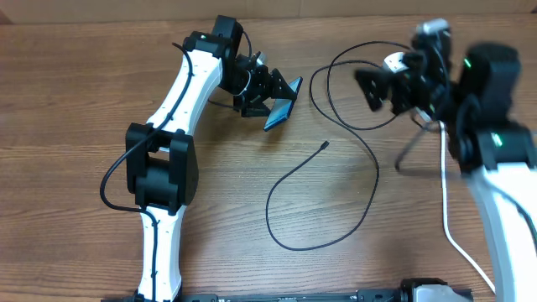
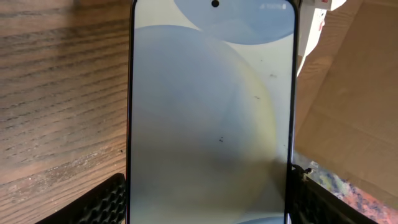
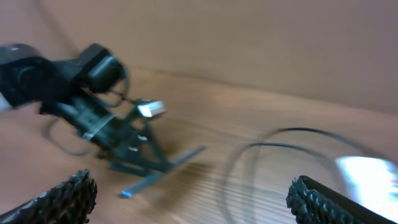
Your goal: Plug charger to phone and switch on socket
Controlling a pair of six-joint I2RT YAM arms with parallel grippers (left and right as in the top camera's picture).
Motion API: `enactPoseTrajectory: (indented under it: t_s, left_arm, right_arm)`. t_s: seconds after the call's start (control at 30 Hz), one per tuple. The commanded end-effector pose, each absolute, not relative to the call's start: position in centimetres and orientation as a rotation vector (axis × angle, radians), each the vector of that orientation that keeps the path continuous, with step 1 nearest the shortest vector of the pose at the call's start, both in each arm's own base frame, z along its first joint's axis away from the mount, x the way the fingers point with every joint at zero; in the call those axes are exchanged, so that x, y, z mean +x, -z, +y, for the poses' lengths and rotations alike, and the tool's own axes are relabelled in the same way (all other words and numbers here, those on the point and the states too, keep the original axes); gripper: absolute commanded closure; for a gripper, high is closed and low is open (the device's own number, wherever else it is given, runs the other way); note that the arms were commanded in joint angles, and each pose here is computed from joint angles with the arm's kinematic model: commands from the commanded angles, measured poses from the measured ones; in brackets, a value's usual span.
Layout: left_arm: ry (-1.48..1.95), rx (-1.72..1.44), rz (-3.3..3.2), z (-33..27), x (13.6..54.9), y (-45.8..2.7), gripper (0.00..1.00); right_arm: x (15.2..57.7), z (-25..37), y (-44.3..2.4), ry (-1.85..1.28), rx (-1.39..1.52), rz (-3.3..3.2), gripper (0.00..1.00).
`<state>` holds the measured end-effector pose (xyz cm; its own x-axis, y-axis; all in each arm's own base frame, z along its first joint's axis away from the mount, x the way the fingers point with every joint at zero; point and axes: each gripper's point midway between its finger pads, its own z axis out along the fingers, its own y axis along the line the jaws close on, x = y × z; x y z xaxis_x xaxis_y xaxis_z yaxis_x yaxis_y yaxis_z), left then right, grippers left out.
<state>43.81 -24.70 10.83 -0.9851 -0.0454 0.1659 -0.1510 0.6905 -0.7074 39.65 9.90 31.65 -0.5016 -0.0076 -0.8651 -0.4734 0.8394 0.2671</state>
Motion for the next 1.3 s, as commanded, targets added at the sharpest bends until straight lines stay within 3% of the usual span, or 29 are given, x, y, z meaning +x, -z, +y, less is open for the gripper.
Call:
enactPoseTrajectory:
  t_s: [0.0, 0.23, 0.47, 0.6, 0.83, 1.0, 1.27]
  left_arm:
    - [-1.264, 0.167, -2.732, -25.0, 44.4, -12.4, 0.29]
    - [-1.267, 0.171, -2.736, -25.0, 44.6, -12.4, 0.29]
    - [-1.269, 0.168, -2.741, -25.0, 44.7, -12.4, 0.29]
    - [-1.272, 0.166, -2.742, -25.0, 44.7, -12.5, 0.31]
    - [-1.245, 0.125, -2.784, -24.7, 44.9, -12.1, 0.29]
    - [-1.090, 0.034, -2.934, -23.1, 45.7, -10.5, 0.18]
    - [-0.706, -0.295, -3.126, -23.7, 44.8, -8.0, 0.04]
  right_arm:
    - [40.3, 13.3, -30.3, -0.945, -0.277, 2.091, 0.00]
    - [42.7, 17.1, -18.9, -0.855, 0.056, 2.459, 0.00]
    - [42.3, 22.5, -15.4, -0.785, 0.249, 2.529, 0.00]
    - [42.2, 24.1, -13.5, -0.780, 0.305, 2.559, 0.22]
    - [43.1, 22.5, -12.4, -0.646, 0.334, 2.544, 0.19]
    - [43.3, 20.8, -11.9, -0.596, 0.383, 2.560, 0.09]
    - [46.0, 13.0, -14.1, -0.508, 0.573, 2.530, 0.02]
